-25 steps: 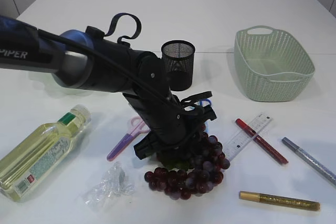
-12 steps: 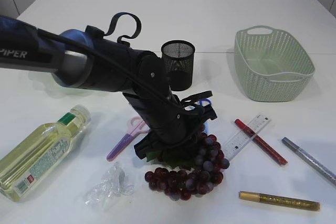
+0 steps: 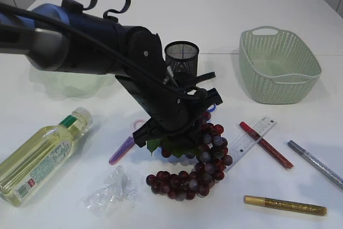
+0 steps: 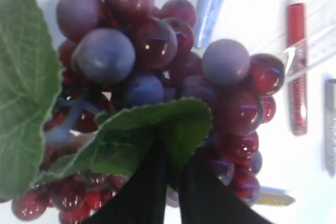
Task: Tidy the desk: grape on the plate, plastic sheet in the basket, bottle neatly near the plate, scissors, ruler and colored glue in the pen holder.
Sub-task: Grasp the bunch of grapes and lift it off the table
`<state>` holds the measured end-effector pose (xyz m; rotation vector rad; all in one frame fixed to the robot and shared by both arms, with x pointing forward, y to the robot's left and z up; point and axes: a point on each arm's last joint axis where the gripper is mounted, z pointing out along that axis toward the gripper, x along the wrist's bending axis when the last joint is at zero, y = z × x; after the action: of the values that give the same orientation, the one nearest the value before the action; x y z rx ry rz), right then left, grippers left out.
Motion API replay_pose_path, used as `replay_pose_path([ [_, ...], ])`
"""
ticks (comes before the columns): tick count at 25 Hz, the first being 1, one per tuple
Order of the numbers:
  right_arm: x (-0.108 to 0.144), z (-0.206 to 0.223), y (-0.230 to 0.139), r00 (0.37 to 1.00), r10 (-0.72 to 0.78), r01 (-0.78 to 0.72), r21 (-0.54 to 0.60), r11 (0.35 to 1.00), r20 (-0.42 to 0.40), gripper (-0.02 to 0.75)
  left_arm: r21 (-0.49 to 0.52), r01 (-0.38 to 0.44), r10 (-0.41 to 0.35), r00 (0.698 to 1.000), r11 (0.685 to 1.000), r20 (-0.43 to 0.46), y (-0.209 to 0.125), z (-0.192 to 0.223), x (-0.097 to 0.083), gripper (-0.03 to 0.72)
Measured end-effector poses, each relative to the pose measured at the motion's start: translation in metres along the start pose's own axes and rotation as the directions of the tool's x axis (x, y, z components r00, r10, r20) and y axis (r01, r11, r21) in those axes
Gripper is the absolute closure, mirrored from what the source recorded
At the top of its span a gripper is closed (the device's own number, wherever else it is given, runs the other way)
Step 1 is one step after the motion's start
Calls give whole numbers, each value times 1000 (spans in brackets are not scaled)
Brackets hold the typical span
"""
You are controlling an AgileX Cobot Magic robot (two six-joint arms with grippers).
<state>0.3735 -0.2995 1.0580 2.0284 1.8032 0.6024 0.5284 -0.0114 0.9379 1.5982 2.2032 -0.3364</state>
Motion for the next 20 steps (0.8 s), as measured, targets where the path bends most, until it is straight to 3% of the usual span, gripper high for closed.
replay_pose_path([
  [20,0,0,0,1000,-2,2,2,1000,0,253,-122,-130,146,980,984,132,-1,-77,-21,672],
])
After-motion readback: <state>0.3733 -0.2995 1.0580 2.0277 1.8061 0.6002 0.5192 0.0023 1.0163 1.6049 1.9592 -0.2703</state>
